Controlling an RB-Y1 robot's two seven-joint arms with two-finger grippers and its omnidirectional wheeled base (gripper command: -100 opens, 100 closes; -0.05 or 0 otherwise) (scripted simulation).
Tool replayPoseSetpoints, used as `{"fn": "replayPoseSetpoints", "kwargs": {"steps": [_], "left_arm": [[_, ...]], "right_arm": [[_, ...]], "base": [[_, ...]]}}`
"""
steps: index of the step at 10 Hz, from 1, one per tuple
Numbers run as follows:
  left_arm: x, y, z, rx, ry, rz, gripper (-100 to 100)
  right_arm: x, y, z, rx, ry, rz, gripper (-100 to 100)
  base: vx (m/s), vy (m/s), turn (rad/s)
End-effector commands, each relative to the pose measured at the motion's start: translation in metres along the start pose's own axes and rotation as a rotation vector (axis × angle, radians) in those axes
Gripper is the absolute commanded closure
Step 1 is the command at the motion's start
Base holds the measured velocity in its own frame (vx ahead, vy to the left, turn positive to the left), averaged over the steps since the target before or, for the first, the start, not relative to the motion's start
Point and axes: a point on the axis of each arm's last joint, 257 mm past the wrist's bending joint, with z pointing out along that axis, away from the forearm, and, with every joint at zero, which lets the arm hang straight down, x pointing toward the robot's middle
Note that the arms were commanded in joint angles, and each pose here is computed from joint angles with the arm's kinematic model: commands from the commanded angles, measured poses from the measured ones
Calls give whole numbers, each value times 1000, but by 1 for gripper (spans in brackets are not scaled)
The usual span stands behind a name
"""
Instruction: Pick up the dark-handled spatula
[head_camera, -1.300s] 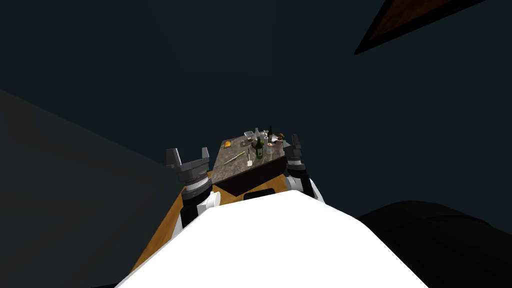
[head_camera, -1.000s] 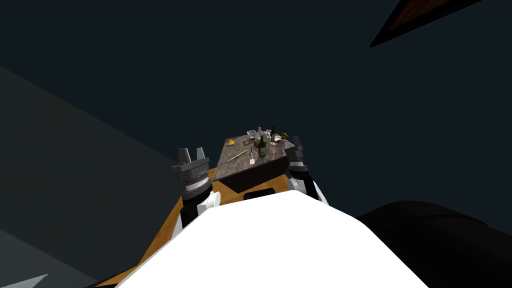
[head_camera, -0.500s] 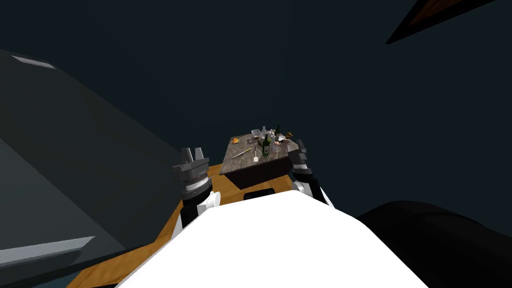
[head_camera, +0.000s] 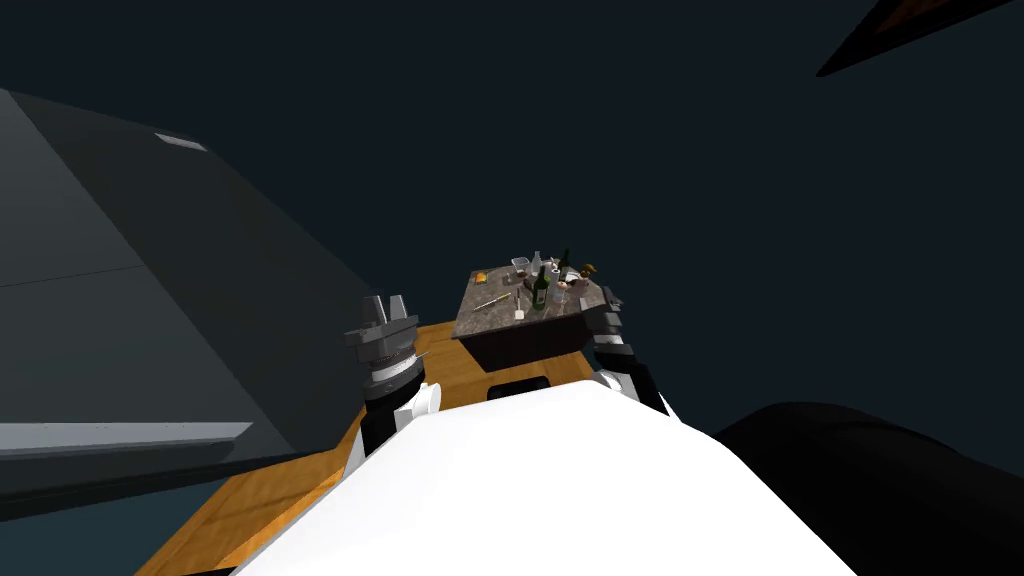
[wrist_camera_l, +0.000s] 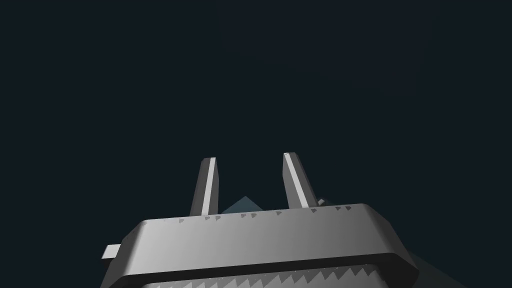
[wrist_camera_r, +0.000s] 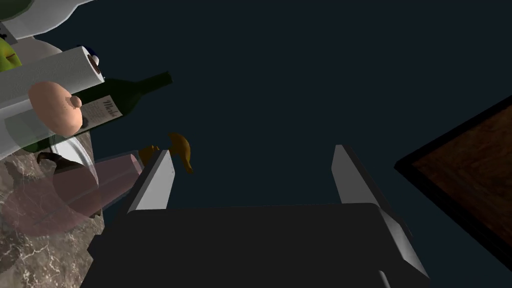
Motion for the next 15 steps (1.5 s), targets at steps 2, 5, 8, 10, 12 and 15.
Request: {"fn": "replayPoseSetpoints", "kwargs": {"steps": [2, 5, 8, 10, 12, 15], "left_arm": [[0, 0, 0, 0, 0, 0, 0], [0, 0, 0, 0, 0, 0, 0], [0, 0, 0, 0, 0, 0, 0], [0, 0, 0, 0, 0, 0, 0], [0, 0, 0, 0, 0, 0, 0], [0, 0, 0, 0, 0, 0, 0]], "right_arm": [[-19, -11, -10, 51, -38, 30, -100], [-38, -22, -23, 104, -79, 65, -100], [-59, -33, -37, 158, -126, 110, -100], [-76, -43, -53, 215, -161, 121, -100], [-81, -44, -54, 211, -187, 177, -100], [-100, -54, -72, 267, -234, 206, -100]], "base": [[-51, 43, 211], [-36, 36, 153], [-35, 46, 153], [-23, 37, 136], [-29, 37, 82], [-21, 36, 179]]}}
